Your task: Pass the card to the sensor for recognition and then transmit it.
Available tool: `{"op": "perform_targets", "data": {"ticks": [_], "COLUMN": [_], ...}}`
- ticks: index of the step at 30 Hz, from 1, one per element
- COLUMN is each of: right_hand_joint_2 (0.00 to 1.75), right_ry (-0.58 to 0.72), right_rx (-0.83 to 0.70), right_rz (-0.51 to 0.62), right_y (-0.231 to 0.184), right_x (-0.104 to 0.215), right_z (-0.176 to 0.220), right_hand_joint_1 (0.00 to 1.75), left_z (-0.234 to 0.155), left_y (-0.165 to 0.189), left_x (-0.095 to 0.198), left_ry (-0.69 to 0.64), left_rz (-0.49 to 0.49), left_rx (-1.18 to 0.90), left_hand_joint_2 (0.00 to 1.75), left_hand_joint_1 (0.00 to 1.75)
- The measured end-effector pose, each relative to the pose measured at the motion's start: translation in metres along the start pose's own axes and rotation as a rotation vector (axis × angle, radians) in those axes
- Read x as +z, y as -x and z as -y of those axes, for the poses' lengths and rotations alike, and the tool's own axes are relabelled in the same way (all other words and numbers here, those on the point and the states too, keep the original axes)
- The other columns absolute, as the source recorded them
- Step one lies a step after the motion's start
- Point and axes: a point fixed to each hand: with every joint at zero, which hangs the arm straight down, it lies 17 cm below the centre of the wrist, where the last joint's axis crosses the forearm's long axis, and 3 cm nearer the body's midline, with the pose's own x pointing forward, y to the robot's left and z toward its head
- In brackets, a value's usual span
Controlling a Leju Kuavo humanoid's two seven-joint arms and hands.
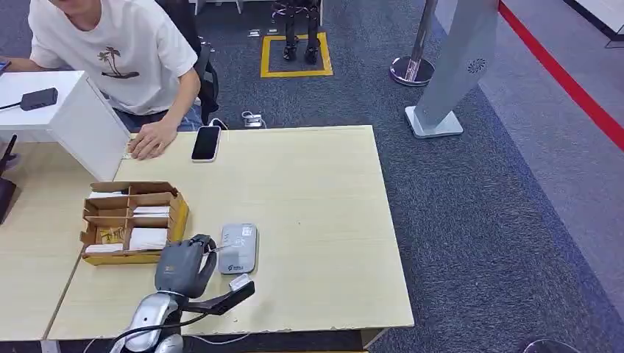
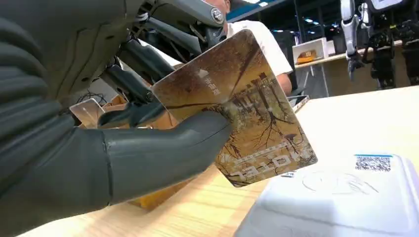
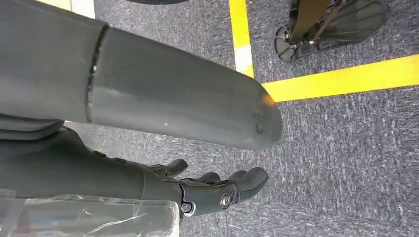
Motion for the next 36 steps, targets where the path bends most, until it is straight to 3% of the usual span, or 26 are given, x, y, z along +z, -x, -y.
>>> {"op": "perform_targets", "data": {"ticks": [25, 31, 36], "right_hand_joint_2": [0.0, 0.0, 0.0], "right_ry": [-0.001, -0.003, -0.005], "right_rx": [0.0, 0.001, 0.01], "right_rz": [-0.001, 0.001, -0.001], "right_y": [0.0, -0.001, 0.003], "right_x": [0.0, 0.0, 0.0], "right_z": [0.0, -0.001, -0.001], "right_hand_joint_1": [0.0, 0.0, 0.0], "left_z": [0.04, 0.02, -0.053], "left_y": [-0.035, -0.016, 0.043], "left_x": [0.008, 0.001, -0.014], "left_ry": [0.102, 0.04, -0.132], "left_rz": [0.05, 0.039, -0.056], "left_rx": [0.079, 0.072, 0.019], "left_hand_joint_2": [1.75, 1.75, 1.75], "left_hand_joint_1": [1.75, 1.75, 1.75]}}
